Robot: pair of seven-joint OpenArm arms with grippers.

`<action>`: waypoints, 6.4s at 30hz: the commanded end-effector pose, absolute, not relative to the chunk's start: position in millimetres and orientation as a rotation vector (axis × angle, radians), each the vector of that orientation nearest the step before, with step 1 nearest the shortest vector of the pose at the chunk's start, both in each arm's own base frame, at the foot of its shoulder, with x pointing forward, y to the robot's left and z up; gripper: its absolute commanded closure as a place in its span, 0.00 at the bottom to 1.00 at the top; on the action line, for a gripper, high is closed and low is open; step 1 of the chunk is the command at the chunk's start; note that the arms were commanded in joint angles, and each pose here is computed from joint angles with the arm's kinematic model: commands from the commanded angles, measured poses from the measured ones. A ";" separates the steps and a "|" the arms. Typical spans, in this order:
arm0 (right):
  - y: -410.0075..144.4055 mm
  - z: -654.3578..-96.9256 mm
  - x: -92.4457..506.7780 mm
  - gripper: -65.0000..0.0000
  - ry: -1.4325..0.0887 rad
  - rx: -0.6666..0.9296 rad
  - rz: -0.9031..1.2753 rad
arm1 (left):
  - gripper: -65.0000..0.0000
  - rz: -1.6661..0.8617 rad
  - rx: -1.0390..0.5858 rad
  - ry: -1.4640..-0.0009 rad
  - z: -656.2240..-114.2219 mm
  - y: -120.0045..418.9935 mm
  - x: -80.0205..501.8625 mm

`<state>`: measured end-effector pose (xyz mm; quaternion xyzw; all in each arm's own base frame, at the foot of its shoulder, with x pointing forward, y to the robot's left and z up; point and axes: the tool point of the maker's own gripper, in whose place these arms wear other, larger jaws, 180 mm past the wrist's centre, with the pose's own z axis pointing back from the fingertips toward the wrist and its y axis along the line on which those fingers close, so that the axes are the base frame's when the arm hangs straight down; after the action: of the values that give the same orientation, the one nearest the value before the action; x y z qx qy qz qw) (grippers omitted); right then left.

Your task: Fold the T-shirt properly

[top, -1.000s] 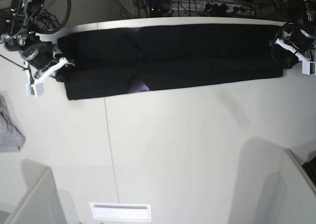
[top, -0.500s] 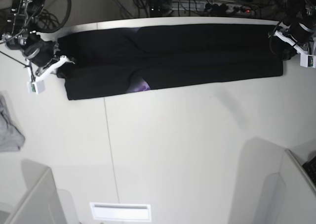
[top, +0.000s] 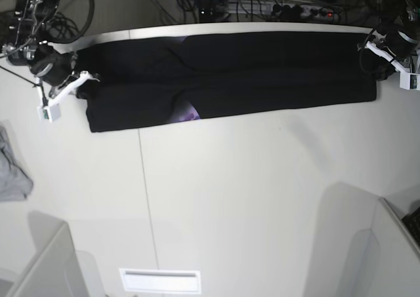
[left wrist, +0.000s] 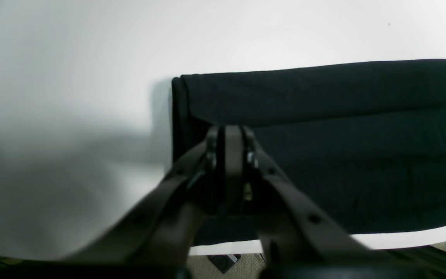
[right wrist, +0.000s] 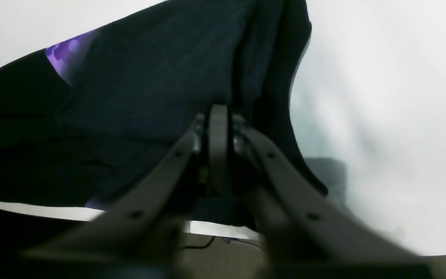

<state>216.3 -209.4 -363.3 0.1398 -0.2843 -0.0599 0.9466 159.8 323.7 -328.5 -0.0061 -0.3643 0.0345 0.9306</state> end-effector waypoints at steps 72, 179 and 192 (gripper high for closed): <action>-171.5 -367.0 305.2 1.00 -0.721 0.397 -0.057 | 0.37 0.411 -0.108 -0.936 -317.8 354.3 187.2; -139.1 -368.3 256.6 1.00 -0.671 0.452 -0.034 | 1.00 0.014 -0.499 -0.772 -361.6 118.6 238.8; -139.1 -368.7 256.0 1.00 -0.669 0.452 -0.035 | 1.00 0.056 -0.501 -0.710 -383.8 123.4 231.7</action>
<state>247.5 -137.2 -380.5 0.2199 -0.3034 -0.0229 0.9269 225.1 125.0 -393.9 -0.2347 -0.3249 0.0296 0.9157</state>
